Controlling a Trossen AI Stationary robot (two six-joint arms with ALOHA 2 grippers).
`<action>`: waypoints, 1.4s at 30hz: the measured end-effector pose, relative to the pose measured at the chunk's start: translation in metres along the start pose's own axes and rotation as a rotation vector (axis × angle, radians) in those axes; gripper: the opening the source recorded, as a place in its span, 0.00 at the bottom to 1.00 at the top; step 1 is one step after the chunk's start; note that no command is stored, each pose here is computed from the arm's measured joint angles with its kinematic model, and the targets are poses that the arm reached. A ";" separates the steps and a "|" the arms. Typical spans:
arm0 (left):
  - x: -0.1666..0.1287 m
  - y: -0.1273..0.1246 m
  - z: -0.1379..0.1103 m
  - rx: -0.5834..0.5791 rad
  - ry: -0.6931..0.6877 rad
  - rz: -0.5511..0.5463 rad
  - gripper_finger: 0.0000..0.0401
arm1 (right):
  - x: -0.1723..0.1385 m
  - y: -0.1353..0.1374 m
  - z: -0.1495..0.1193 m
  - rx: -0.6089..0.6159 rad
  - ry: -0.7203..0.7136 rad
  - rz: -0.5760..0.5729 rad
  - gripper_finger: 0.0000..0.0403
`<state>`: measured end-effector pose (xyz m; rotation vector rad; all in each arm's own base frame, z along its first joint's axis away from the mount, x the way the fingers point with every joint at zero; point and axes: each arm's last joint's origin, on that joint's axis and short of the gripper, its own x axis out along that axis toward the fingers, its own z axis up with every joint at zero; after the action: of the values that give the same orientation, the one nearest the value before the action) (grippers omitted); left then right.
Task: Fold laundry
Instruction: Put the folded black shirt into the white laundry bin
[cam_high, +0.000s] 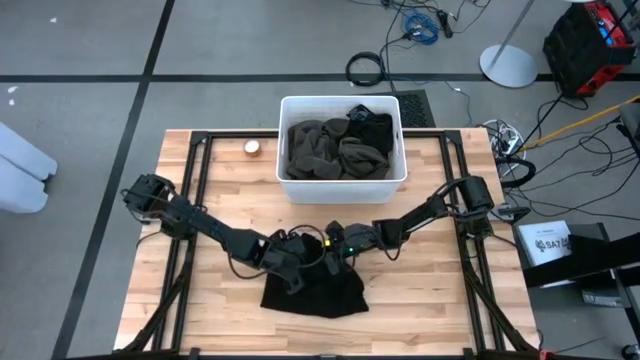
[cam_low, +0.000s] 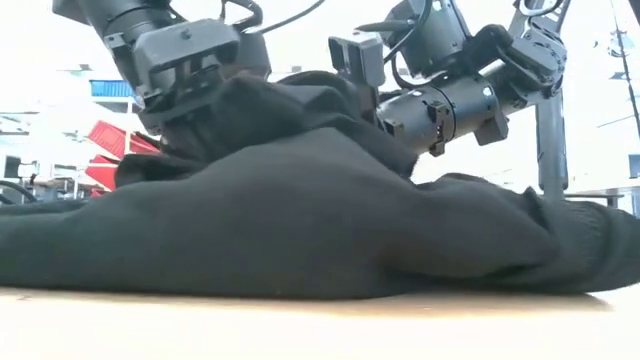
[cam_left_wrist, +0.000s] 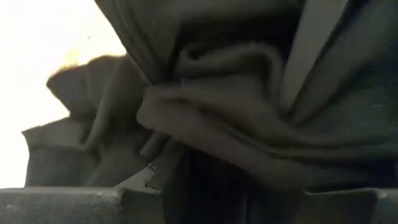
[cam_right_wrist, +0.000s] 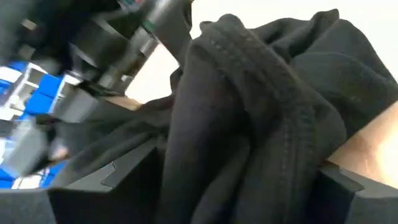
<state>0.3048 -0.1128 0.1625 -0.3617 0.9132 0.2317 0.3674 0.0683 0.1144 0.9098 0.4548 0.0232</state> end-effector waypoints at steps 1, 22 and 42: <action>0.000 0.000 0.002 -0.005 -0.014 -0.010 0.41 | 0.000 -0.001 -0.002 -0.002 0.009 -0.009 0.73; -0.017 0.006 0.014 0.075 0.019 0.051 0.41 | 0.005 -0.005 -0.011 -0.111 0.082 0.014 0.08; -0.179 0.004 0.018 0.113 -0.385 0.114 0.41 | -0.074 0.095 0.017 -0.349 -0.037 0.095 0.08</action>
<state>0.2105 -0.1092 0.3157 -0.1515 0.5643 0.3402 0.3230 0.0983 0.2235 0.5866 0.3583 0.1668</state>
